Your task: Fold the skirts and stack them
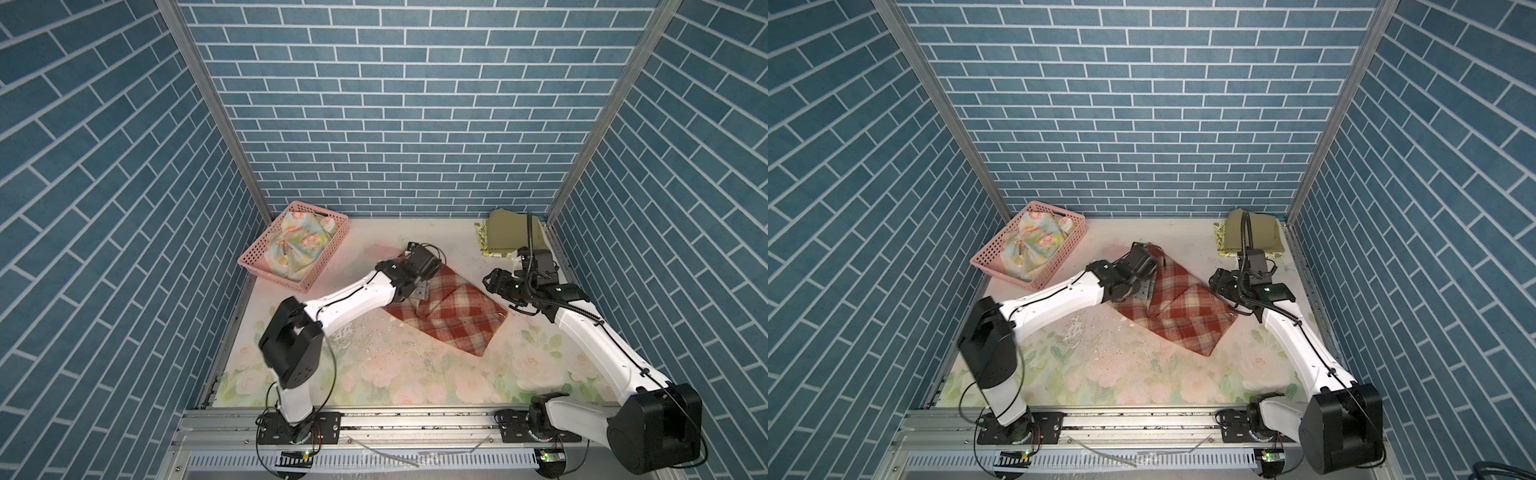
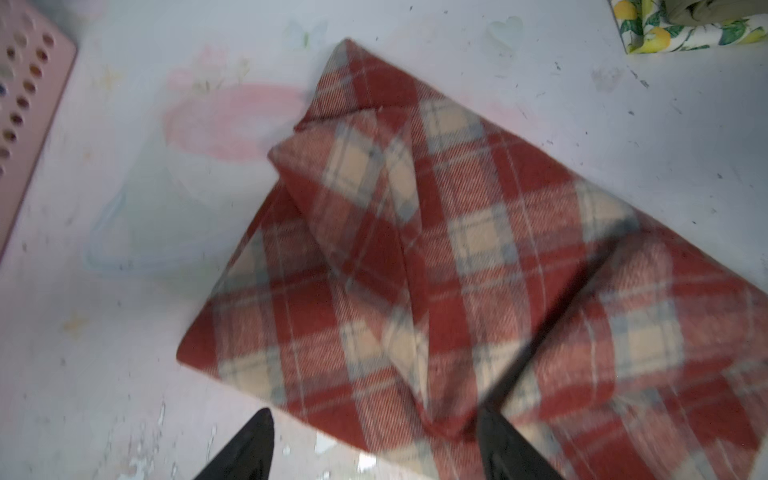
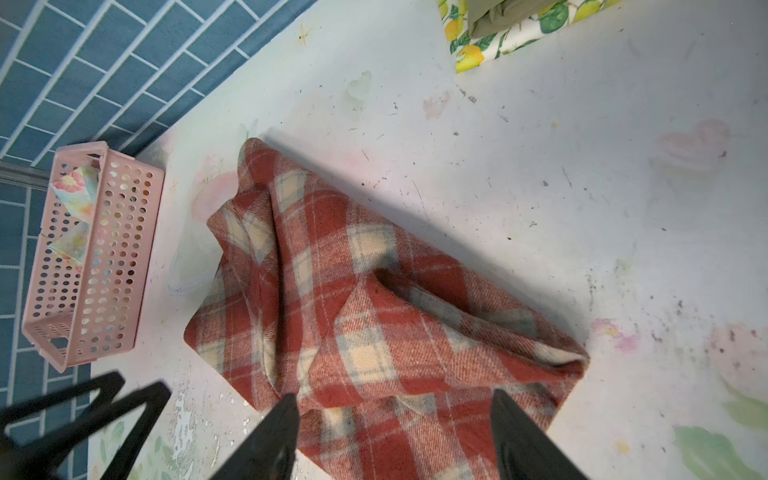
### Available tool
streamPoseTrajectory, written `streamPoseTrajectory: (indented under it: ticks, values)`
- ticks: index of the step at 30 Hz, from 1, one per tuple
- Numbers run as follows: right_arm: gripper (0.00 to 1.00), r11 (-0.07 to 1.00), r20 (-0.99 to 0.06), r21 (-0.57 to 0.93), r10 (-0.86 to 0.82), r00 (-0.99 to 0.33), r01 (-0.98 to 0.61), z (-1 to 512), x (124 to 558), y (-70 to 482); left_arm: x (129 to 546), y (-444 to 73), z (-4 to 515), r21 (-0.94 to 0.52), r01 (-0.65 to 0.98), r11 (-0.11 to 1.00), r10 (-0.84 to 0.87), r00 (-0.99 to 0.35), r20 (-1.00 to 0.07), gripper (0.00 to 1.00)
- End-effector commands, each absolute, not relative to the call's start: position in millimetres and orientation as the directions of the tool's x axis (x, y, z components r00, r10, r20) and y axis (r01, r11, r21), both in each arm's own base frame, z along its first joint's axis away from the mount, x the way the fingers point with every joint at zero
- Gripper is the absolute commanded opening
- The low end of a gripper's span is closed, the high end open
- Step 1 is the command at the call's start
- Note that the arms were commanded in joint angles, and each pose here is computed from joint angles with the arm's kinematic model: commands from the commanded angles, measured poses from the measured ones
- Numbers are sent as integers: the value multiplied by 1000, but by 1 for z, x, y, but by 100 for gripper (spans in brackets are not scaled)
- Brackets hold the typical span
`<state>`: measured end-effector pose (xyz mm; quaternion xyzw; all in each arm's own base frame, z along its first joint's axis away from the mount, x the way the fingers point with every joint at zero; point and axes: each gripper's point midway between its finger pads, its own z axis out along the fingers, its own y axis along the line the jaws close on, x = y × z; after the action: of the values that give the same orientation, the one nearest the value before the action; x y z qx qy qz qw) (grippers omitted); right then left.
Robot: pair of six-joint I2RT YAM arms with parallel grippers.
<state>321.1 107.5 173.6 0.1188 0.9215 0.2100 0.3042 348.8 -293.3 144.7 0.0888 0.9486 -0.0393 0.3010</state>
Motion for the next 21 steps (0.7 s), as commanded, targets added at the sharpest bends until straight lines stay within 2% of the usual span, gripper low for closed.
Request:
streamPoseTrajectory:
  ticks: [1,6,12,21]
  values:
    - [72,863,-544,486,424,-724,141,181,316,94,369,-279,120,231,230,945,317,-811,-492,76]
    - [72,837,-545,528,461,-700,140,183,309,94,423,-290,100,232,177,957,273,-824,-496,74]
    - [71,832,-546,539,462,-699,128,181,303,94,471,-299,77,134,99,986,157,-822,-547,71]
    - [70,818,-530,562,471,-705,124,175,306,99,498,-313,58,-9,21,1000,12,-800,-600,65]
